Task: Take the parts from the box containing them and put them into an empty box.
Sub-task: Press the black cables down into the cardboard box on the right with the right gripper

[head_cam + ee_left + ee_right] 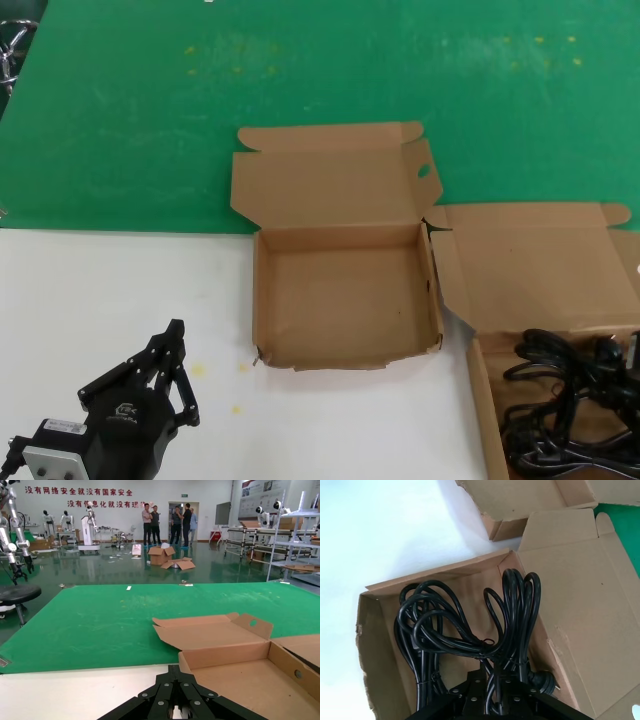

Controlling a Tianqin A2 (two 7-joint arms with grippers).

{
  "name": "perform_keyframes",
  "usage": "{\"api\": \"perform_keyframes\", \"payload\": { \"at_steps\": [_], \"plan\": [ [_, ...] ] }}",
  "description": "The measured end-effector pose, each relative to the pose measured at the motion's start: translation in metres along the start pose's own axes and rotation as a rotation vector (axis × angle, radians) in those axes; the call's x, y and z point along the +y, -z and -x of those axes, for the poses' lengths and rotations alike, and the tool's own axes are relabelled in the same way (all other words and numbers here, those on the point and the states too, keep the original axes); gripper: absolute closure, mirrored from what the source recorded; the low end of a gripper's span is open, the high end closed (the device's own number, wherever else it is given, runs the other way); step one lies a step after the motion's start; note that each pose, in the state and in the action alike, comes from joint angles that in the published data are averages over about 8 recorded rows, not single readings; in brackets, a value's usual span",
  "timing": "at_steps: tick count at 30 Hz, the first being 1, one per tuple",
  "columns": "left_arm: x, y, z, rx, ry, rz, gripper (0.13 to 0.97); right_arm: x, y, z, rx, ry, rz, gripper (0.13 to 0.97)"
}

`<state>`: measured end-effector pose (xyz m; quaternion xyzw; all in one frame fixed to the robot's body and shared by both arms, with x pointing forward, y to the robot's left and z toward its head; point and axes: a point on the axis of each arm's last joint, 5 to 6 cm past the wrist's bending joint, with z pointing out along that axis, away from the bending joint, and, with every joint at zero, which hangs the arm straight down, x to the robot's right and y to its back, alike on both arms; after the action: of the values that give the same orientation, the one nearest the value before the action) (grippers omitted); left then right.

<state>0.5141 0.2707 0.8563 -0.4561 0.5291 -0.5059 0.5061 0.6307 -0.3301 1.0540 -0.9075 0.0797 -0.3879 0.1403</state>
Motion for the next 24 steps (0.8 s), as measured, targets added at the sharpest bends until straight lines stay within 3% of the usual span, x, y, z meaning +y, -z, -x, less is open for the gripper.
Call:
{"api": "perform_keyframes", "payload": {
  "at_steps": [11,24],
  "plan": [
    [0.0000,0.000,0.0000,0.000,0.000,0.000,0.965,0.000,0.002,-0.006,0.010,0.008,-0.006,0.943],
    [0.0000,0.000,0.0000,0.000,0.000,0.000,0.965,0.001,0.015,-0.005,0.026,-0.023,-0.002,0.934]
  ]
}}
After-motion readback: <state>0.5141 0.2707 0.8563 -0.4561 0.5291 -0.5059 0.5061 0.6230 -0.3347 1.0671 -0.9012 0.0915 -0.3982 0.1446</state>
